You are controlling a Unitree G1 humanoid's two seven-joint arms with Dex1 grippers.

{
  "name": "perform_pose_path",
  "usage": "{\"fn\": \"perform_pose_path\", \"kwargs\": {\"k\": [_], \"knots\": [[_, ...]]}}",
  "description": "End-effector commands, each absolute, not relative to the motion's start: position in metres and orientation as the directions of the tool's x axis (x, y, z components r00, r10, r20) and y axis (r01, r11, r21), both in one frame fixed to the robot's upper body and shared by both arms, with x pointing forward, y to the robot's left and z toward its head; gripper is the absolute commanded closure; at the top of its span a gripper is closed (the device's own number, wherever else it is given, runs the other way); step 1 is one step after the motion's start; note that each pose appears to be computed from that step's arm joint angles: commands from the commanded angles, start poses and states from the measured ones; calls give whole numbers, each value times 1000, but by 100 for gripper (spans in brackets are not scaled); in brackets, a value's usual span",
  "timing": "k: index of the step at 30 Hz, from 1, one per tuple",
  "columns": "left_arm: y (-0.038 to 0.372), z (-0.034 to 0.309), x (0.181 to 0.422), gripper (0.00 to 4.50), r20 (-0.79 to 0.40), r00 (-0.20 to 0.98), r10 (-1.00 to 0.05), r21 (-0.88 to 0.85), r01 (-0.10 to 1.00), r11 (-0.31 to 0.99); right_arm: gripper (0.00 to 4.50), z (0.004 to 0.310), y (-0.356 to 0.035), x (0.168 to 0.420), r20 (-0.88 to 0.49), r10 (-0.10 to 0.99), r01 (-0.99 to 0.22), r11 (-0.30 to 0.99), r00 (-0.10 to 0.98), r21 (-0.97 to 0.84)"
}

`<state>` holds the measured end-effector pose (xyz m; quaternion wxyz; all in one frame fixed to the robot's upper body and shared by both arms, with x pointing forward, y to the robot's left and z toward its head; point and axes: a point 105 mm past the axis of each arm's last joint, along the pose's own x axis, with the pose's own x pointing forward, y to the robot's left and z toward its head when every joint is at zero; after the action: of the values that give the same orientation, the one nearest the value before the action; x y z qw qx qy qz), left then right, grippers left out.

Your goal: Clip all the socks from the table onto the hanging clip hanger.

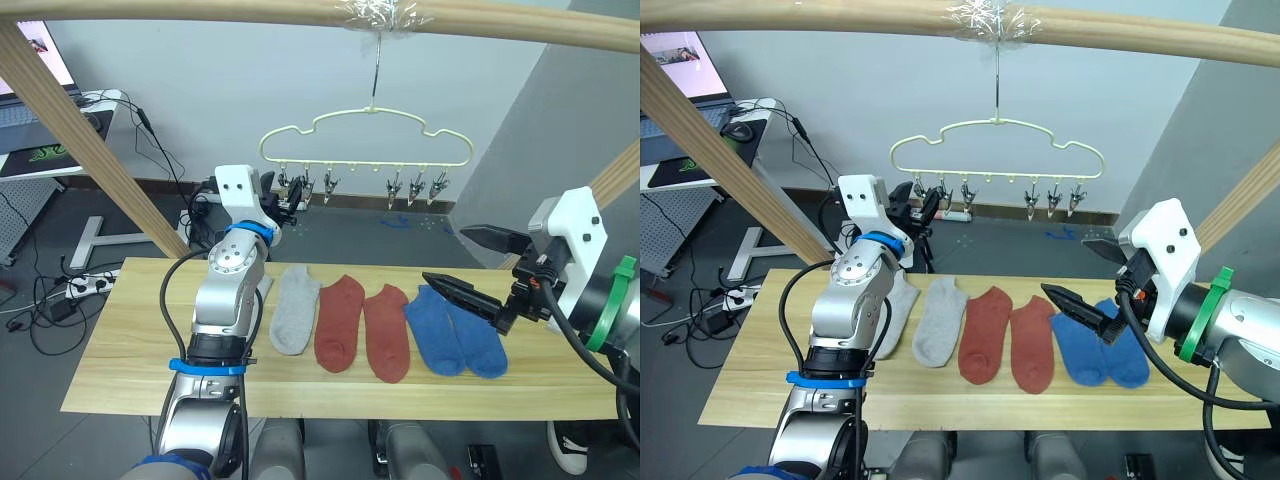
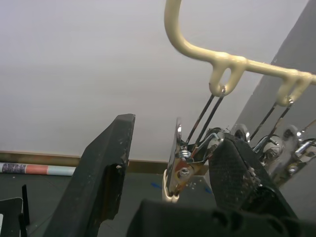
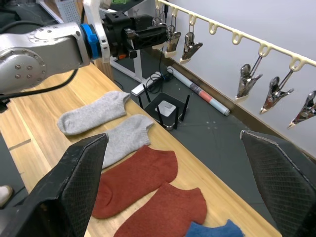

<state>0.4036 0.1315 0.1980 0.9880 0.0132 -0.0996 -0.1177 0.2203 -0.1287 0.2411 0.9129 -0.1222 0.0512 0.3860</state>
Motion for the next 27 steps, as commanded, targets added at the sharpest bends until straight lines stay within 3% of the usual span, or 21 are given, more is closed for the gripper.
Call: {"fn": "perform_pose_path", "kwargs": {"k": [1, 16, 19, 25, 27], "knots": [[129, 218, 403, 192, 264, 935, -237, 60, 230, 971, 0, 248, -125, 216, -153, 699, -714, 668, 699, -209], [124, 224, 405, 192, 279, 927, -252, 62, 244, 968, 0, 247, -124, 213, -144, 692, -705, 681, 708, -196], [123, 223, 405, 251, 282, 925, -255, 54, 250, 967, 0, 247, -124, 213, -144, 689, -703, 684, 710, -195], [122, 225, 404, 418, 292, 921, -258, 53, 253, 966, 0, 246, -124, 213, -143, 689, -703, 685, 710, -188], [122, 226, 404, 426, 292, 921, -258, 53, 254, 966, 0, 246, -124, 213, -144, 689, -704, 685, 710, -188]]}}
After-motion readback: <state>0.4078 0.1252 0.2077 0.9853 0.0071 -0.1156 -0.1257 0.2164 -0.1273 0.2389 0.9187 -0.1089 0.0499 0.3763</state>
